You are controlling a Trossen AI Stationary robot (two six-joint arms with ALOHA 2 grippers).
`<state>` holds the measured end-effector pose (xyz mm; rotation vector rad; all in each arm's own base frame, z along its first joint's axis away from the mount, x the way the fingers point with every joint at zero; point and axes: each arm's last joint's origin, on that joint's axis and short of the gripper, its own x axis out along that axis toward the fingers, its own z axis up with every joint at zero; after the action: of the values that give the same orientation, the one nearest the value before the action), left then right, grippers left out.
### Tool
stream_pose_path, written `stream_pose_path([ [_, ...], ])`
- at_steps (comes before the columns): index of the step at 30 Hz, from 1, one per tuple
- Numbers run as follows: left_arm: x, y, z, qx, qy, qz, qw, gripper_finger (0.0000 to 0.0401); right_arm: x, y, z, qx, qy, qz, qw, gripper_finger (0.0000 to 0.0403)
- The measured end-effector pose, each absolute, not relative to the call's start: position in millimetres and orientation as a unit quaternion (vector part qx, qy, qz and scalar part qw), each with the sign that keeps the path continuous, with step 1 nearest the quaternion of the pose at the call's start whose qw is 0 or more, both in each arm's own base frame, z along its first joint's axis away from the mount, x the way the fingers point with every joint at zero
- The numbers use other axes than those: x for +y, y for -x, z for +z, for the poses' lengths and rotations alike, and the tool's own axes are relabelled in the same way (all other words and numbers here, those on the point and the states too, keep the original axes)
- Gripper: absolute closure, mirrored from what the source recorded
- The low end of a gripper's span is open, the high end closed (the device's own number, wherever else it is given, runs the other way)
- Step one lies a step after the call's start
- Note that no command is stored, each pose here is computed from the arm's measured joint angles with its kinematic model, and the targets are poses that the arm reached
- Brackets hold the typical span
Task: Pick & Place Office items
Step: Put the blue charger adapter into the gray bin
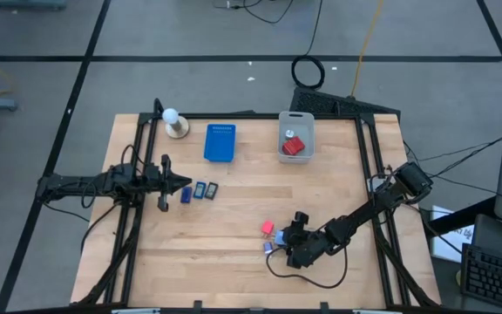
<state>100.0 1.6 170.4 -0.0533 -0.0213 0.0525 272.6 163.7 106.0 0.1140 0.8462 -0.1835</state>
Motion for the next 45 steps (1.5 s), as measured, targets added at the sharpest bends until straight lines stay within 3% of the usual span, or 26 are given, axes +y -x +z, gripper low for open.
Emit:
stream_pose_path([
  [25, 1.6, -100.0, 170.4, -0.011, 0.027, 0.026, 0.999, 0.0380, 163.8, -272.6, 106.0, 0.411, -0.043, -0.082, 0.907, 0.0182],
  [45, 1.6, -100.0, 170.5, -0.011, 0.027, 0.026, 0.999, 0.0380, 171.6, -265.3, 128.3, 0.394, -0.030, -0.037, 0.918, 0.0189],
])
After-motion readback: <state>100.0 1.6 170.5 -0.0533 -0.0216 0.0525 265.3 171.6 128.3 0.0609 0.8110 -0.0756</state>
